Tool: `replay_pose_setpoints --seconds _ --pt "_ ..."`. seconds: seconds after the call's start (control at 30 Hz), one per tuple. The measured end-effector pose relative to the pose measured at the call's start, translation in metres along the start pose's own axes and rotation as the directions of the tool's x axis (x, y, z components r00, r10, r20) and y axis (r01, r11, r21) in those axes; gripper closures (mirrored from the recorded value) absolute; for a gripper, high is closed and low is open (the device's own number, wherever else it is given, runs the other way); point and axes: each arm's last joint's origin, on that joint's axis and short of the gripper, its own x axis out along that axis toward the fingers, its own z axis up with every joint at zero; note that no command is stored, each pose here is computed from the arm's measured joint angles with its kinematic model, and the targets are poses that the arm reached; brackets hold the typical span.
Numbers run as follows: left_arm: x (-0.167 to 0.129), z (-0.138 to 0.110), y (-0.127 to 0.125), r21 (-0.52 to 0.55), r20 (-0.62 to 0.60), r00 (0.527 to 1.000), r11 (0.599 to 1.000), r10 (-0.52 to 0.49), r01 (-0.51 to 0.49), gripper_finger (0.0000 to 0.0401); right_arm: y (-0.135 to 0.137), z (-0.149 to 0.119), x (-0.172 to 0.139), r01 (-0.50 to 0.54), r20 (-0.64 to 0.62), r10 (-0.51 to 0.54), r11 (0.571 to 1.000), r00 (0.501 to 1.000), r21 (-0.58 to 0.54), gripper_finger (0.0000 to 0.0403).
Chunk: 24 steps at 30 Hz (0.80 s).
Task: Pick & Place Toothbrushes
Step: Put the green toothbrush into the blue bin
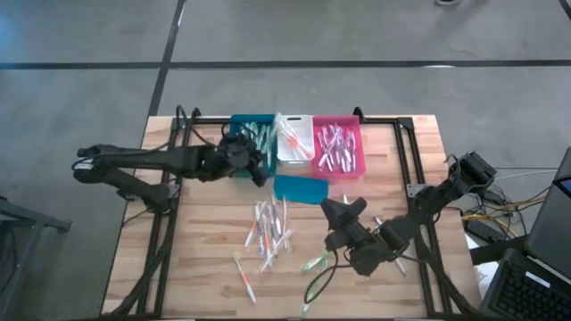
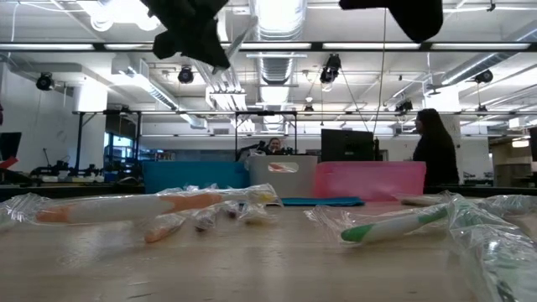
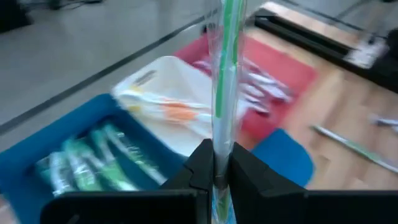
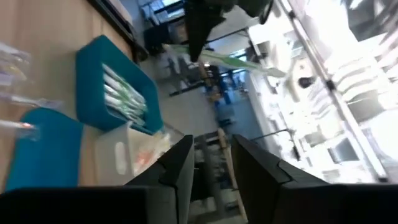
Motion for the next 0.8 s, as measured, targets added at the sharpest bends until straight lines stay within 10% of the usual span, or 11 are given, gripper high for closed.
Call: replay_pose_setpoints --seconds 0.27,0.8 --pt "0.023 0.005 0.041 -0.053 -0.083 0.980 0.982 0.179 -0.184 0.0371 -0.005 -0.013 0.023 -0.254 0.063 0.248 0.958 0.967 0.132 0.0332" --pt "0.056 -0.010 0.096 -0.227 -0.215 0.956 0.942 0.198 -0.246 0.0371 -0.037 -0.070 0.051 -0.577 -0.049 0.676 0.663 0.735 0.477 0.0376"
